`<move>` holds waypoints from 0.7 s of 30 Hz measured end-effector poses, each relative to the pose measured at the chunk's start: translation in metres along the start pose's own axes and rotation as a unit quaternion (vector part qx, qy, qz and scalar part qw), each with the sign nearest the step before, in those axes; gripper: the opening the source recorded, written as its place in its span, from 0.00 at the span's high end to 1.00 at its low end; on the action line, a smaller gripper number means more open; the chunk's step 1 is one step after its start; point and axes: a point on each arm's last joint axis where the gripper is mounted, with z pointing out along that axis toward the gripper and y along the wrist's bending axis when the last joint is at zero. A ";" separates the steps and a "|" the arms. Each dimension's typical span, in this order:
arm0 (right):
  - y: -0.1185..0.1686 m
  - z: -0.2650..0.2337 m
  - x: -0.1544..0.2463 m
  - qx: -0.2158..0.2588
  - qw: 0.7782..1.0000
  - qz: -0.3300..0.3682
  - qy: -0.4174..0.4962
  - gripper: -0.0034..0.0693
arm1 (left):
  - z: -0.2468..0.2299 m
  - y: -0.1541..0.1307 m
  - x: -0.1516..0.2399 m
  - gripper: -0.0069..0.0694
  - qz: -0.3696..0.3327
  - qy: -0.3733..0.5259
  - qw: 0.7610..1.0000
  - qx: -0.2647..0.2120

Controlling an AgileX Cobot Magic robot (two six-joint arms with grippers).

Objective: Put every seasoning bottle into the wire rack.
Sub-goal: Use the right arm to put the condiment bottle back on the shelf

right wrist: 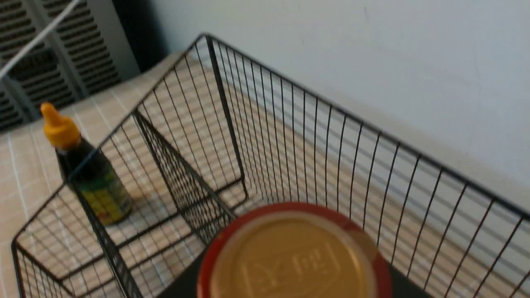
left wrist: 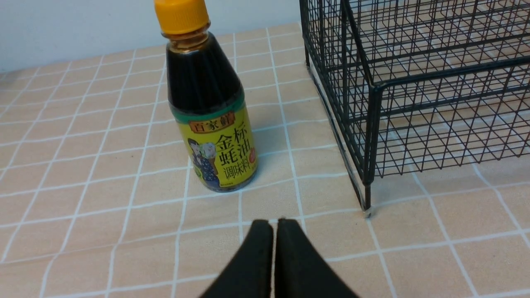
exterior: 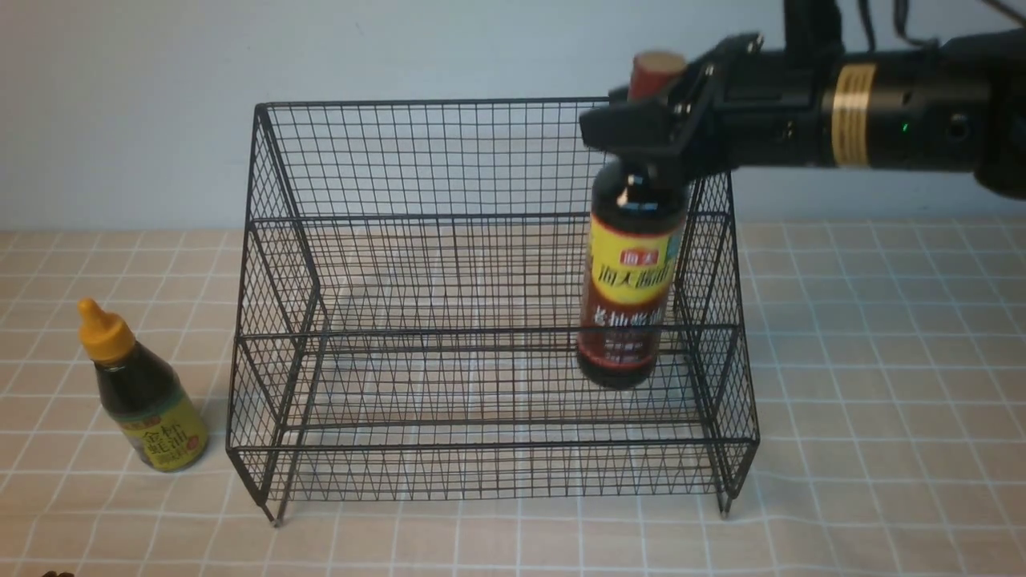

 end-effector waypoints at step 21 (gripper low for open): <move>-0.004 0.014 0.016 -0.026 0.994 0.096 0.034 0.38 | 0.000 0.000 0.000 0.92 0.000 0.000 1.000 0.000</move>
